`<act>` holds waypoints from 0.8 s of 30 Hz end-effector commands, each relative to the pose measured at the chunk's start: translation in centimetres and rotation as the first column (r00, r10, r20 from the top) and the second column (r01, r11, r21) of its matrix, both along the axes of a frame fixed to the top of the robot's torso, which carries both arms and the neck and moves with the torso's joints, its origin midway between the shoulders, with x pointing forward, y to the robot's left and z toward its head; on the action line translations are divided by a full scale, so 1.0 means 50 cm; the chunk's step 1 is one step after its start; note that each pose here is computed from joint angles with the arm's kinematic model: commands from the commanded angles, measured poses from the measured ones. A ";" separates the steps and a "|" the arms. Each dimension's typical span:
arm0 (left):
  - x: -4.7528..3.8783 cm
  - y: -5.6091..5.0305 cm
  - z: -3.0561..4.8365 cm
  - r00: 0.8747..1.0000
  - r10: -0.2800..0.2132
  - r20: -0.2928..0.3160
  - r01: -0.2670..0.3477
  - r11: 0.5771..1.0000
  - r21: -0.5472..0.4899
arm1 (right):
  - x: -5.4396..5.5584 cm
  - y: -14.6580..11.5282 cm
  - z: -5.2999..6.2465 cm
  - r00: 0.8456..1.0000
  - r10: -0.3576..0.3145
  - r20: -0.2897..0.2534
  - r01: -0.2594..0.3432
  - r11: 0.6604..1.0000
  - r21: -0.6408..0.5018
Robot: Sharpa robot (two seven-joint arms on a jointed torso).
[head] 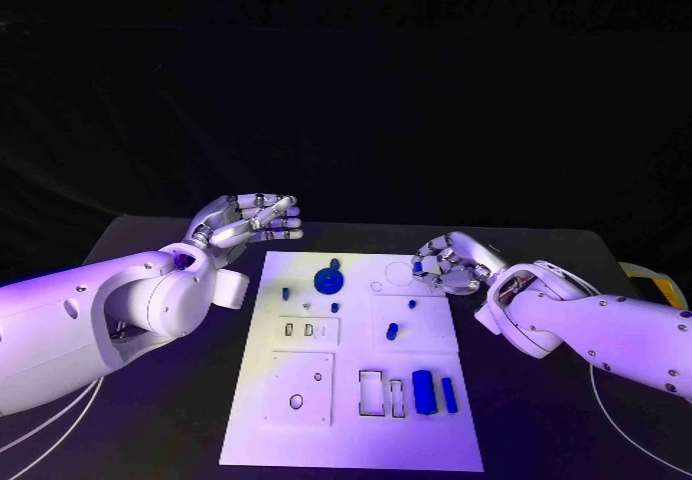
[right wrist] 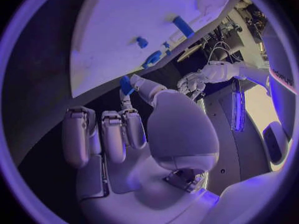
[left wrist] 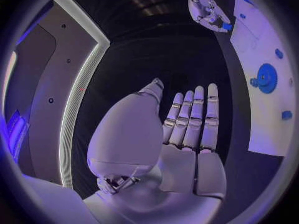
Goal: Assemble the parts on the task board
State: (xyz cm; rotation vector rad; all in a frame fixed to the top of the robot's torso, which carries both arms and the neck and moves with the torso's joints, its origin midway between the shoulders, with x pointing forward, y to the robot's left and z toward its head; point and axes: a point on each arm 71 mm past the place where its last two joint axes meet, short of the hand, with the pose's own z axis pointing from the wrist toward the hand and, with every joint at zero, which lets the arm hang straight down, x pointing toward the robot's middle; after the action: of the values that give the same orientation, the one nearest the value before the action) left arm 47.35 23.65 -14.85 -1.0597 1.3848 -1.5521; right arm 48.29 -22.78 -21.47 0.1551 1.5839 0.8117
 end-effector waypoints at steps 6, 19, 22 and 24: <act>0.004 -0.012 0.000 1.000 -0.026 0.005 0.027 1.000 -0.014 | -0.025 0.118 0.022 0.998 0.059 -0.006 -0.059 0.998 -0.013; 0.011 -0.015 -0.002 1.000 -0.021 0.005 0.022 1.000 -0.011 | -0.064 0.285 0.007 0.977 0.212 -0.002 -0.211 0.975 -0.068; 0.011 -0.016 -0.002 1.000 -0.023 0.005 0.023 1.000 -0.012 | -0.070 0.306 -0.004 0.973 0.229 -0.013 -0.229 0.970 -0.079; 0.011 -0.017 -0.002 1.000 -0.024 0.005 0.024 1.000 -0.012 | -0.073 0.317 -0.010 0.971 0.236 -0.019 -0.237 0.968 -0.087</act>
State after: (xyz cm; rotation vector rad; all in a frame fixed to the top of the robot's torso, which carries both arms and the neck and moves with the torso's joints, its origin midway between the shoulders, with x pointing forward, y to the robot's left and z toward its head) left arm 47.95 23.09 -15.08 -1.0581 1.3884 -1.5562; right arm 44.66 -7.08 -21.61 -0.0471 1.6418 0.9738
